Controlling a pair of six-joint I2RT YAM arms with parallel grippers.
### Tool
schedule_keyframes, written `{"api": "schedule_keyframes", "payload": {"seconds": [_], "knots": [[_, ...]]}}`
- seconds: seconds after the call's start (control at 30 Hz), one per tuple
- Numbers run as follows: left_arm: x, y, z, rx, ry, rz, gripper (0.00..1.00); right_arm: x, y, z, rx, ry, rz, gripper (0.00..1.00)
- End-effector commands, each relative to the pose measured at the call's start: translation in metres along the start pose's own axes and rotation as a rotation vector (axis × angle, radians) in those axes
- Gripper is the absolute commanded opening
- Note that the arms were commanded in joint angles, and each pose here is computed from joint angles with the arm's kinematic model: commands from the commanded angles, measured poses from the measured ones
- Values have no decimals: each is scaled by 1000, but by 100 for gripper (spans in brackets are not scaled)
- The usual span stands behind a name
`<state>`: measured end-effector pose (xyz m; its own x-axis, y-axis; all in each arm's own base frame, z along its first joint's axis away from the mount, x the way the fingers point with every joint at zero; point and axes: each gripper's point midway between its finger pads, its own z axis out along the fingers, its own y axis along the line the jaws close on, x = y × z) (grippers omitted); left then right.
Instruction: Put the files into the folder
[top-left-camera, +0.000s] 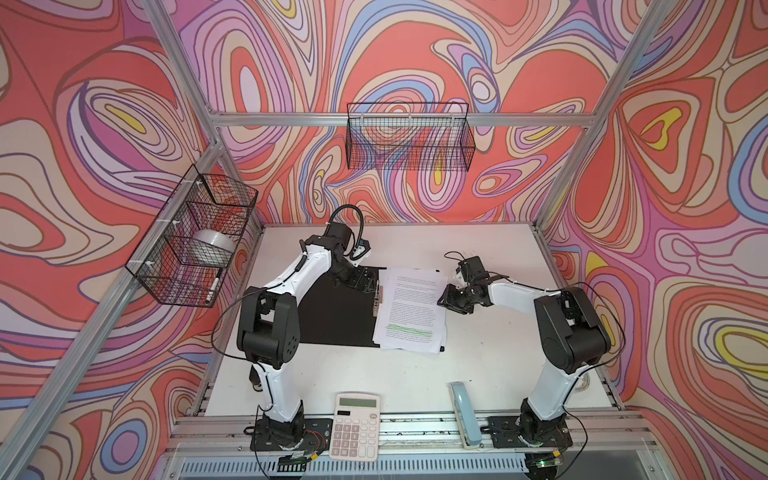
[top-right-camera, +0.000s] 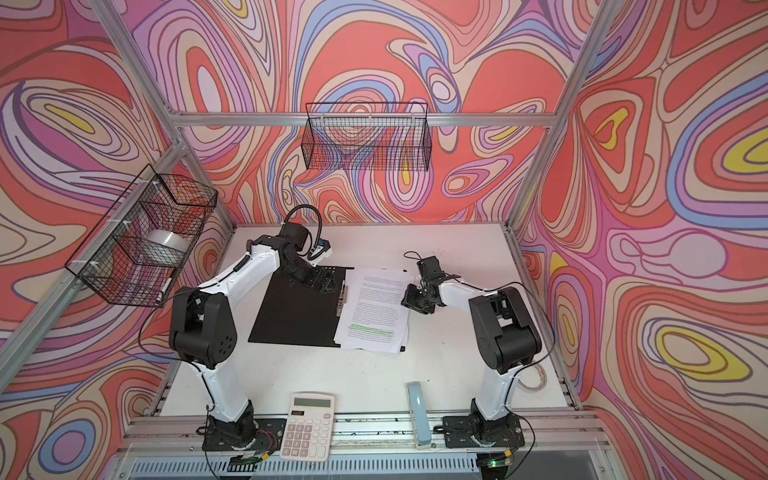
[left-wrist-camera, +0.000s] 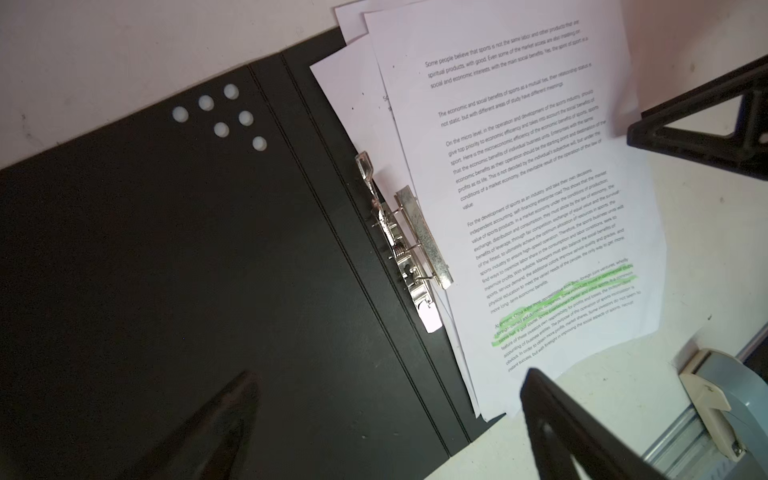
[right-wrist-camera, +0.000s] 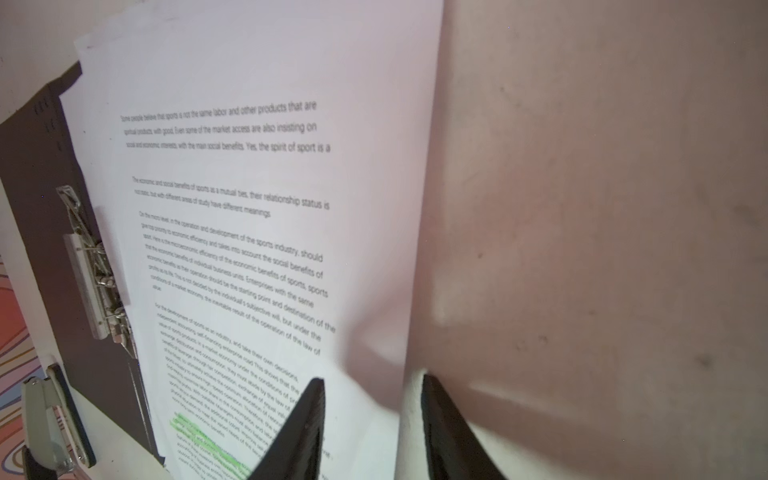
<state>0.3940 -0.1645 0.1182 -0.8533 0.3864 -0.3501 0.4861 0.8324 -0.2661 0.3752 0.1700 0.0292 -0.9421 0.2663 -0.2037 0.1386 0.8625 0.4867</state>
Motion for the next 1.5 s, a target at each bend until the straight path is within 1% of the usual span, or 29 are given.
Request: {"api": "schedule_keyframes", "payload": {"seconds": [0.0, 0.23, 0.33, 0.37, 0.5, 0.6, 0.7, 0.8, 0.93, 1.07, 1.17, 1.23, 1.33, 1.47], "knots": [[4, -2, 1, 29, 23, -6, 98, -3, -1, 7, 7, 15, -9, 39], [3, -2, 3, 39, 24, -18, 98, -9, 5, 5, -3, 8, -26, 25], [2, -2, 2, 45, 23, -22, 98, -11, 9, 2, -15, 3, -27, 14], [2, -2, 2, 43, 23, -25, 98, -12, 10, 1, -20, 0, -25, 13], [1, -2, 1, 45, 18, -28, 98, -15, 14, -5, -27, -17, -32, 10], [1, -2, 1, 46, 19, -28, 98, -17, 18, -9, -34, -26, -60, 9], [0, -3, 1, 53, 15, -26, 98, -19, 23, -7, -52, -15, -82, 7], [-1, -4, 1, 60, 8, -38, 97, -24, 24, -6, -41, -14, -92, 7], [-3, -6, 2, 80, 9, -61, 97, -31, 26, -6, -33, -21, -101, 7], [-3, -8, 2, 89, 12, -65, 97, -33, 25, -1, -19, 7, -108, 7], [-3, -8, 2, 94, 11, -68, 97, -31, 19, 2, 8, 17, -104, 10], [-4, -9, 2, 99, 10, -71, 97, -28, 13, 5, 32, 29, -101, 15], [-5, -10, 2, 102, 8, -74, 97, -25, 11, 4, 42, 32, -95, 26], [-4, -9, 2, 96, 13, -83, 97, -23, 16, -14, 20, -7, -76, 35]]}}
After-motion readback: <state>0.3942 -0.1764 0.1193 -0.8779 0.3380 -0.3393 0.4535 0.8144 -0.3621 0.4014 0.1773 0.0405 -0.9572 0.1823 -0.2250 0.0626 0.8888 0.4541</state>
